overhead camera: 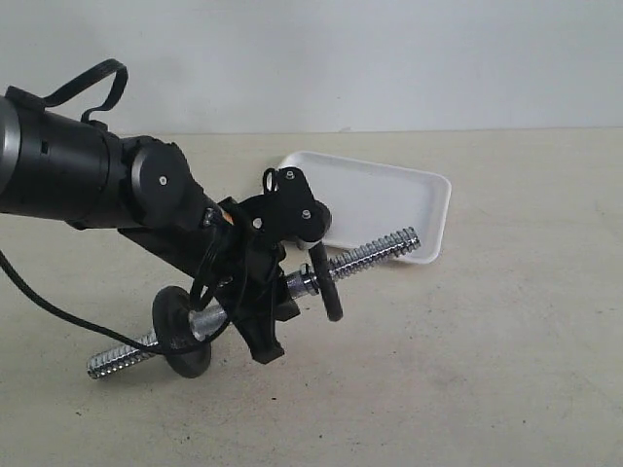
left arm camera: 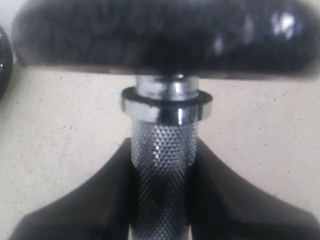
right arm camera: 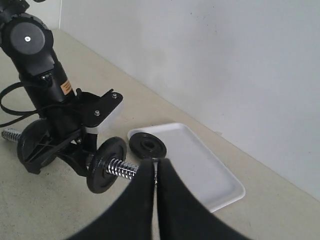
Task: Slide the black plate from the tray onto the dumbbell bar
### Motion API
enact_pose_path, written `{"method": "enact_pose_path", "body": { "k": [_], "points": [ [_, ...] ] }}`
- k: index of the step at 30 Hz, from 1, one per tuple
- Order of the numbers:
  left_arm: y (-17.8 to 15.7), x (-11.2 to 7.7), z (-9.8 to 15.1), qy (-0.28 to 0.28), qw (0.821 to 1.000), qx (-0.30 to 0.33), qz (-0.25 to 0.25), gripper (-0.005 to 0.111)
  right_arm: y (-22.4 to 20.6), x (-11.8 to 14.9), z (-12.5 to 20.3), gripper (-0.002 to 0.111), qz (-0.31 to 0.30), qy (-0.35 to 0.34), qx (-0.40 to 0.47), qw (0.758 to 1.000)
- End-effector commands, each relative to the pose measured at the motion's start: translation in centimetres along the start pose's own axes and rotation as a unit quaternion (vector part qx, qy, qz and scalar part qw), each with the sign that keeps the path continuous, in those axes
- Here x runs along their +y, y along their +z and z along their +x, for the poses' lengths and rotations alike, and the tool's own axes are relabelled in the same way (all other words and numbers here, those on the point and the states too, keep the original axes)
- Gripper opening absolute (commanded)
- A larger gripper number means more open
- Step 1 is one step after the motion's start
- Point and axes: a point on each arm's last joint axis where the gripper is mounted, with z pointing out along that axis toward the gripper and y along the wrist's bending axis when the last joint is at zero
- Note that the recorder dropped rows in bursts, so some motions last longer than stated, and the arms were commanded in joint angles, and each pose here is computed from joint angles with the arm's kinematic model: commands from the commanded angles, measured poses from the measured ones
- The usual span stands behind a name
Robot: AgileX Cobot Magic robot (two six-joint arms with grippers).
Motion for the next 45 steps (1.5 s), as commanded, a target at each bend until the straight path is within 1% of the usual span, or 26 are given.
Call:
{"method": "enact_pose_path", "body": {
  "k": [1,3,6,11,17,20,25,27,29,33,34,35,38,40,45],
  "points": [
    [-2.6,1.1,-2.0,0.003,0.997,-0.054,-0.049,0.004,0.0,-0.1,-0.2,0.0,0.005,-0.012,-0.005,1.0],
    [-3.1,1.3,-2.0,0.005,0.997,-0.057,-0.055,0.004,0.0,-0.2,-0.3,0.0,0.009,-0.012,-0.011,1.0],
    [-3.6,2.3,-1.5,-0.006,0.996,-0.058,-0.066,0.004,-0.1,-0.3,-0.5,0.0,0.016,-0.012,-0.021,1.0],
    [-4.8,4.1,-0.3,-0.045,0.994,-0.058,-0.085,0.004,0.2,-0.4,-0.5,0.0,0.017,-0.029,-0.018,0.999],
    [-5.5,5.9,1.2,-0.072,0.991,-0.052,-0.101,0.004,2.7,-0.7,-0.1,0.0,0.012,-0.033,0.022,0.999],
    [-5.7,6.6,1.9,-0.084,0.99,-0.048,-0.106,0.004,4.2,-1.1,-0.1,0.0,0.025,-0.031,0.019,0.999],
    [-6.1,7.7,3.0,-0.102,0.987,-0.042,-0.118,0.004,7.3,-1.9,-0.1,0.0,0.058,-0.03,0.005,0.998],
    [-6.2,8.1,3.4,-0.109,0.986,-0.04,-0.121,0.004,8.6,-2.1,0.3,0.0,0.065,-0.031,0.009,0.997],
    [-6.4,8.5,3.8,-0.117,0.984,-0.039,-0.125,0.004,10.9,-2.3,1.1,0.0,0.073,-0.032,0.023,0.997],
    [-6.6,8.6,3.9,-0.122,0.983,-0.042,-0.127,0.004,15.0,-2.5,1.9,0.0,0.055,-0.008,0.077,0.995],
    [-6.7,8.6,3.8,-0.122,0.983,-0.043,-0.129,0.004,16.4,-2.7,1.7,0.0,0.054,0.019,0.084,0.995],
    [-6.9,8.8,3.9,-0.124,0.982,-0.044,-0.133,0.004,17.2,-2.8,1.6,0.0,0.051,0.031,0.09,0.994],
    [-7.9,9.5,4.6,-0.137,0.978,-0.047,-0.147,0.004,20.2,-3.0,0.8,0.0,0.018,0.035,0.138,0.99],
    [-9.0,10.3,5.3,-0.152,0.974,-0.049,-0.16,0.004,21.7,-3.8,0.3,0.0,0.004,0.035,0.173,0.984],
    [-10.8,11.2,6.3,-0.168,0.967,-0.054,-0.183,0.004,23.8,-6.3,0.0,0.0,0.024,0.048,0.187,0.981]
  ]
}}
